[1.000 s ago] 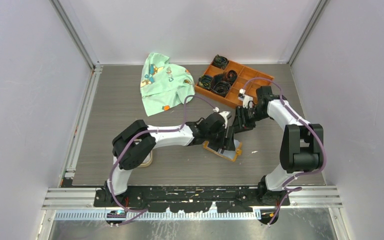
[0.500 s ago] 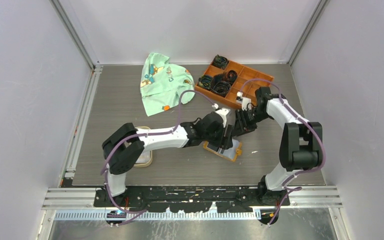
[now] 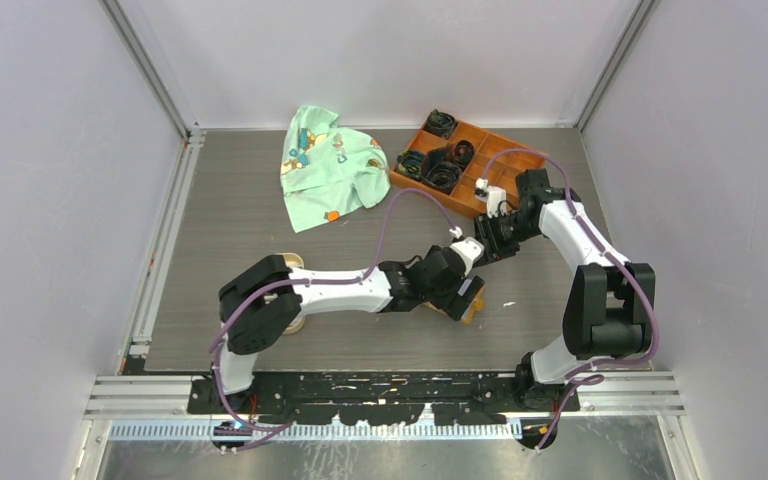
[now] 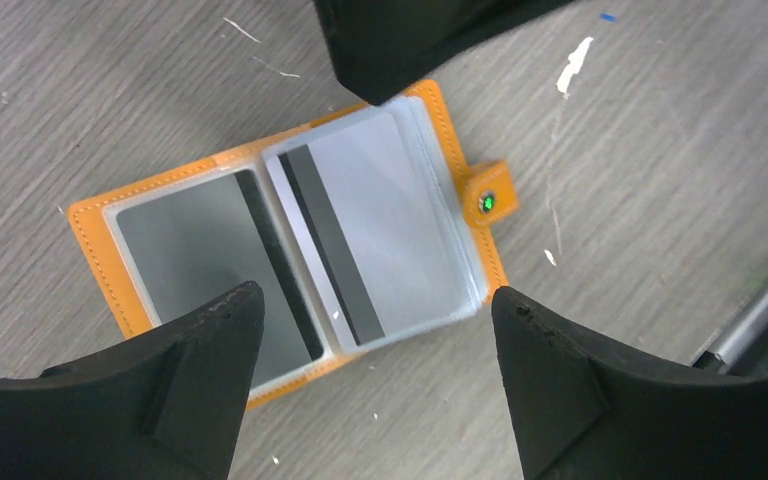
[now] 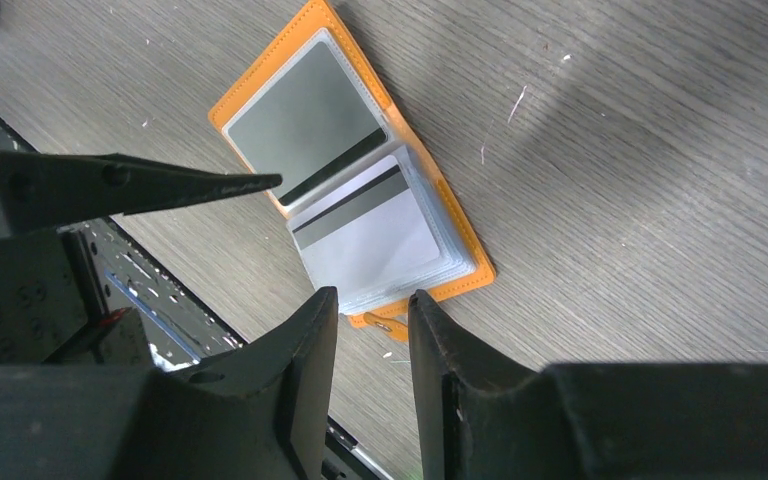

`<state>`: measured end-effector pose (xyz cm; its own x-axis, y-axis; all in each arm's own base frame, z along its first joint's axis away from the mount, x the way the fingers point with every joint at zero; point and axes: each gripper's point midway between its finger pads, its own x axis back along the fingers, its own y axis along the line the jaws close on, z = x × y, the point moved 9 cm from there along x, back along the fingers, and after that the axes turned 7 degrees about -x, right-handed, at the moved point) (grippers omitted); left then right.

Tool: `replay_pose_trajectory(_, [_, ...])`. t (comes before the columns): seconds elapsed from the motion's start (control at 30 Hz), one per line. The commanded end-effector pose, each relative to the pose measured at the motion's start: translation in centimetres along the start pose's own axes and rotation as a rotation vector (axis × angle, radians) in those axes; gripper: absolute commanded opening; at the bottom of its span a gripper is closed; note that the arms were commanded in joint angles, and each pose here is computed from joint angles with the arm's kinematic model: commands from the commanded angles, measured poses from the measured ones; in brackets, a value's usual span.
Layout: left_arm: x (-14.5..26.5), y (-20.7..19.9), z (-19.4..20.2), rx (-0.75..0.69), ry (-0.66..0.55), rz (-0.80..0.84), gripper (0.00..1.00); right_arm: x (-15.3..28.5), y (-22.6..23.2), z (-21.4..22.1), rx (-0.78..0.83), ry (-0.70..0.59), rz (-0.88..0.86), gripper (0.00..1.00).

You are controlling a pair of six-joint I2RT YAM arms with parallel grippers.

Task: Put the credit cards into the card holder
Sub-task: Open the card holder at the center of the board.

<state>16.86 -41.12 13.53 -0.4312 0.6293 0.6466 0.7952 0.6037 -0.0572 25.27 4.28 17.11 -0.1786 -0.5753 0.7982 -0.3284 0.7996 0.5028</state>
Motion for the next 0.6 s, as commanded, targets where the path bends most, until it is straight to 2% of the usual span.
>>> replay_pose_trajectory(0.0, [-0.7,0.0,-1.7,-0.018,-0.019,-0.065,0.84,0.3,-0.1,-0.3,0.019,-0.010,0.011,0.38])
replay_pose_trajectory(0.57, [-3.3,-0.7,-0.7,-0.027,0.068,-0.038,0.84,0.3,-0.1,-0.3,0.015,-0.010,0.011,0.38])
